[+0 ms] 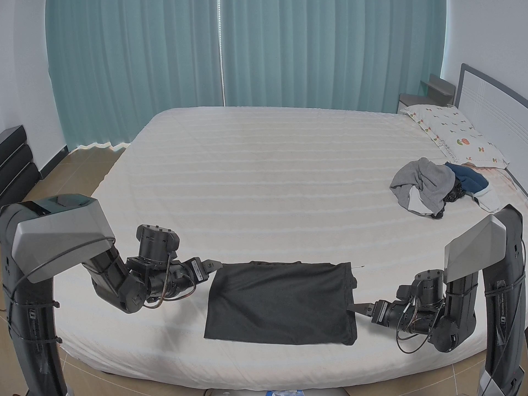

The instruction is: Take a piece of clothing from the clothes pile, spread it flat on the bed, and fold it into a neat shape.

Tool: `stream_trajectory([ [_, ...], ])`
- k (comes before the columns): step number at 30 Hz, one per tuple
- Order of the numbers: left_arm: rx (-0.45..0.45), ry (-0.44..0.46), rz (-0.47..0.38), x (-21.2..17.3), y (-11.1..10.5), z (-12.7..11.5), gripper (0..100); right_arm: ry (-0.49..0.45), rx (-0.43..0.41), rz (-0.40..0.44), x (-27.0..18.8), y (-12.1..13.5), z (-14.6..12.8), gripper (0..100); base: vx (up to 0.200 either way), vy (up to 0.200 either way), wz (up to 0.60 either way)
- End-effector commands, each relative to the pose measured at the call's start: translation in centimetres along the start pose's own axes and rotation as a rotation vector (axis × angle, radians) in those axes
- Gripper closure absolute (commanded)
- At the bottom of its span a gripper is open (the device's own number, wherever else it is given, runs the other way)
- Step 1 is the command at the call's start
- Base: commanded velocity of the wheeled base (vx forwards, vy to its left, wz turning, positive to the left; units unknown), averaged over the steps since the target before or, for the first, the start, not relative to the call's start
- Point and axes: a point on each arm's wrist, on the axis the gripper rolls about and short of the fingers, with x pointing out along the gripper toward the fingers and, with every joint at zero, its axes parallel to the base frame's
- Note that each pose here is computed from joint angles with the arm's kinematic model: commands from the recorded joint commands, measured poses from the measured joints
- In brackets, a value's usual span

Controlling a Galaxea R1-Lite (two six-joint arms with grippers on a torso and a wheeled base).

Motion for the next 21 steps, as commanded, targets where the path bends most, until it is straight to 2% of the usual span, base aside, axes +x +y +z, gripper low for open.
stream_trajectory([
  [1, -0.017, -0.122, -0.009, -3.6, -1.1, 3.6, 0, 0.0, 0.0, 0.0, 0.0, 0.0, 0.0, 0, 0.0, 0.0, 0.0],
  [6, -0.025, -0.179, 0.002, -4.6, -0.9, 4.6, 0, -0.002, -0.001, 0.001, 0.0, 0.0, 0.0, 0, 0.0, 0.0, 0.0],
  [8, -0.032, -0.244, 0.047, -6.6, -1.2, 4.9, 0, -0.004, -0.003, -0.004, 0.0, 0.1, -0.1, 0, 0.0, 0.0, 0.0],
  [10, -0.038, -0.28, 0.051, -7.9, -1.4, 5.0, 0, -0.012, -0.008, -0.005, 0.0, 0.1, 0.0, 0, 0.0, 0.0, 0.0],
  [16, -0.038, -0.472, -0.001, -14.1, -2.1, 5.0, 0, -0.191, -0.047, 0.005, -1.5, 2.1, 3.0, 0, 0.0, 0.0, 0.0],
  [21, -0.006, -0.616, -0.001, -19.5, -1.7, 4.6, 0, -0.334, -0.11, 0.029, -4.5, 5.2, 5.1, 0, 0.0, 0.0, 0.0],
])
